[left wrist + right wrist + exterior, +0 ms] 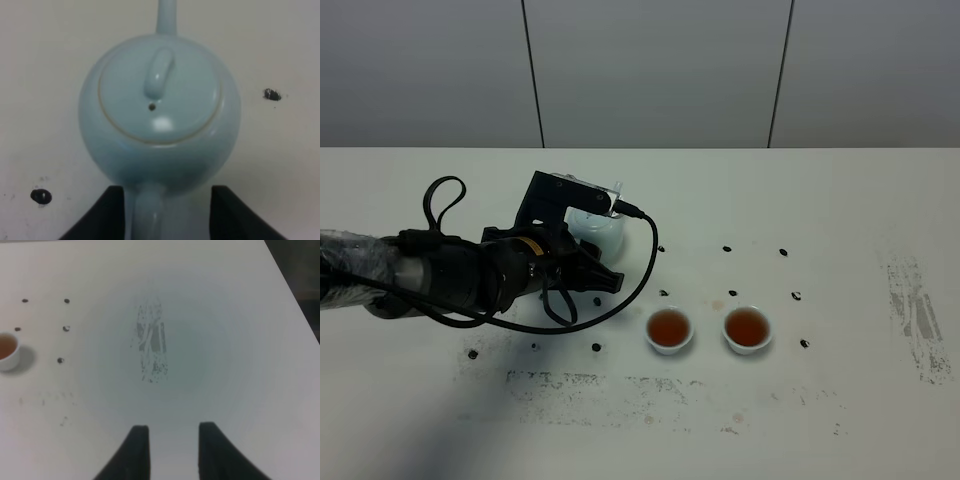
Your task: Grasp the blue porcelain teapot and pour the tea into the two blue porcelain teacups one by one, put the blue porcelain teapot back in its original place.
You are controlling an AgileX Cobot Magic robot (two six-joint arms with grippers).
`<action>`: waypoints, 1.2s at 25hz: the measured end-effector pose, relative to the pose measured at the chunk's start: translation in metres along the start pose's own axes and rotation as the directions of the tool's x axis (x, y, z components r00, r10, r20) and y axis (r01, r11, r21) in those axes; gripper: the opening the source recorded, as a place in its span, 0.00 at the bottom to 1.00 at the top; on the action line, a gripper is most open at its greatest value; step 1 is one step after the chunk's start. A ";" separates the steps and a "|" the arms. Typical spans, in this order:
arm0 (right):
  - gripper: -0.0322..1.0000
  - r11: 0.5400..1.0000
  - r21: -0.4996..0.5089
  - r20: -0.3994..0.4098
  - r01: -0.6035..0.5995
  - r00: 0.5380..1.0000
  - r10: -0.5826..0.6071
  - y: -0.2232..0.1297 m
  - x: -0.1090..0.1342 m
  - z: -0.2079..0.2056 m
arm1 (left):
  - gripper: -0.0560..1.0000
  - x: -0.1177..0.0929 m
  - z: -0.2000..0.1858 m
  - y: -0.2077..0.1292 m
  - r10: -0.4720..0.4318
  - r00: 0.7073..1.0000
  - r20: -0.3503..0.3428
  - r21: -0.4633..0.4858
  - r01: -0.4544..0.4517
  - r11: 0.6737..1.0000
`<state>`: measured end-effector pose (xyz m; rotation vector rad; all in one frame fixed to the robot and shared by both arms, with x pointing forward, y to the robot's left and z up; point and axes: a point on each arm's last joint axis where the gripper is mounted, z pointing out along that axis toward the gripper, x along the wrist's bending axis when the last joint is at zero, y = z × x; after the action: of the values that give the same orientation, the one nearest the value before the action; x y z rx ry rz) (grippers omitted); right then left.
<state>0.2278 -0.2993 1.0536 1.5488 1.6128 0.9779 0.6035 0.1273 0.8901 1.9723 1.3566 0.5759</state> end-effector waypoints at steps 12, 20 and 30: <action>0.25 1.000 0.000 0.000 0.000 1.000 0.000 0.000 0.000 0.000 | 0.51 -0.006 -0.035 0.018 0.020 0.998 0.066 0.053 -0.024 0.998; 0.25 1.000 0.000 0.000 0.000 1.000 0.000 0.000 0.000 0.000 | 0.51 0.005 -0.056 0.059 0.046 0.993 0.113 0.083 -0.056 0.995; 0.25 1.000 0.000 0.000 0.000 1.000 0.000 0.000 0.000 0.000 | 0.51 0.083 -0.040 0.094 -0.015 0.999 -0.033 0.034 0.016 0.999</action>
<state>0.2278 -0.2993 1.0536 1.5488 1.6128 0.9779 0.6666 0.1935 0.9852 1.9860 1.4097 0.5833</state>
